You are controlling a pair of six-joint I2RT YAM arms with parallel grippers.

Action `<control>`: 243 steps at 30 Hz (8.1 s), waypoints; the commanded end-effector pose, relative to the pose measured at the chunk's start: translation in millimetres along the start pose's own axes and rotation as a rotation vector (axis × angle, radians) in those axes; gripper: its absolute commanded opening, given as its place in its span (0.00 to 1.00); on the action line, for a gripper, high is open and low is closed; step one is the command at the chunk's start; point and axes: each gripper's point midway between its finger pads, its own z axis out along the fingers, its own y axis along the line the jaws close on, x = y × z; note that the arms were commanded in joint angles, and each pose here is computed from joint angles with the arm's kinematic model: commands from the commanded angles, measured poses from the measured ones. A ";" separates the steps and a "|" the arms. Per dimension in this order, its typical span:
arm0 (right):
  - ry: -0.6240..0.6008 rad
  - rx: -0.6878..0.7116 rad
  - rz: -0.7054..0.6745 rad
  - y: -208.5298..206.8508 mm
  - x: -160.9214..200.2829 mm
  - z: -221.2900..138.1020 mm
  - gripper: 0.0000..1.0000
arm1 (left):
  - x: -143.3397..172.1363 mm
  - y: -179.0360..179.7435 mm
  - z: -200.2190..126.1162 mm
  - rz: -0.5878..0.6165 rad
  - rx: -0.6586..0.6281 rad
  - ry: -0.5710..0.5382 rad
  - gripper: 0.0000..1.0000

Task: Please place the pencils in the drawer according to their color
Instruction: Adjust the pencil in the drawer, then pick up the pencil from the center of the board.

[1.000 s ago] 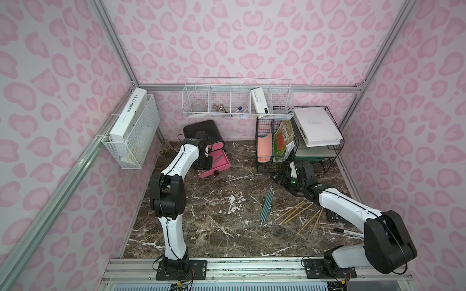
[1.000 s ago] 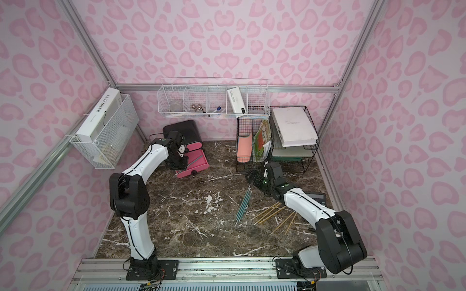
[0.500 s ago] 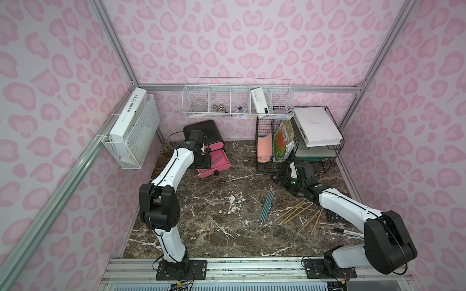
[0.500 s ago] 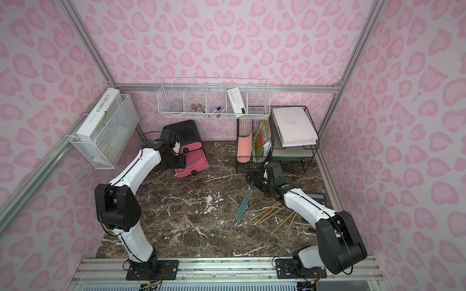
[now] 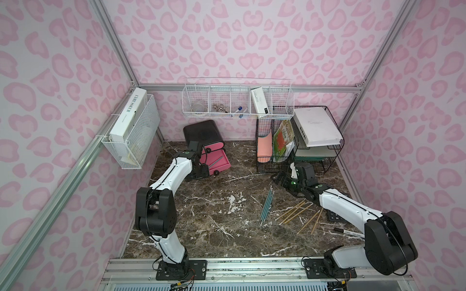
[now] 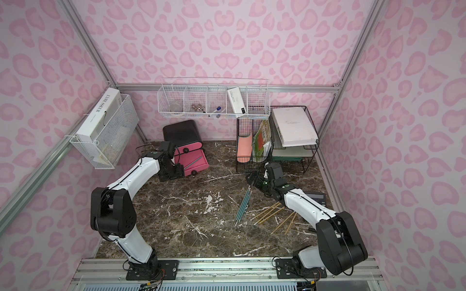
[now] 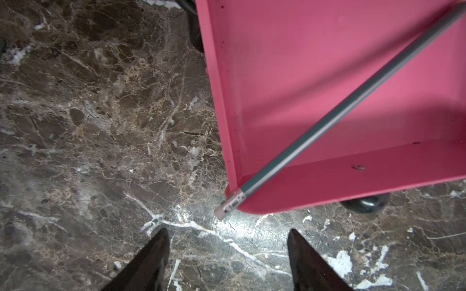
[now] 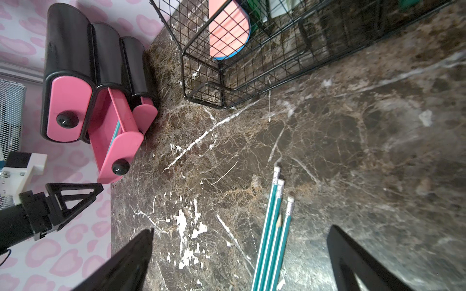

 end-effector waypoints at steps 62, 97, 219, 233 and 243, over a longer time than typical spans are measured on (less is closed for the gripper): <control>0.015 0.095 0.001 -31.7 14.5 -6.0 0.99 | 54.3 -112.1 -95.5 0.307 0.290 -0.158 0.83; 0.009 0.210 0.095 -98.5 28.9 -35.8 0.99 | 186.0 -274.6 -6.8 0.703 0.212 0.134 0.86; -0.017 0.168 0.079 -75.1 8.1 -40.7 0.99 | 132.0 -297.3 102.9 0.546 0.097 0.100 0.45; -0.017 0.162 0.087 -74.5 8.3 -38.6 0.99 | 154.8 -281.2 99.8 0.561 0.055 0.111 0.48; -0.019 0.161 0.087 -75.0 8.4 -39.6 0.99 | 161.9 -283.4 101.8 0.577 0.051 0.115 0.41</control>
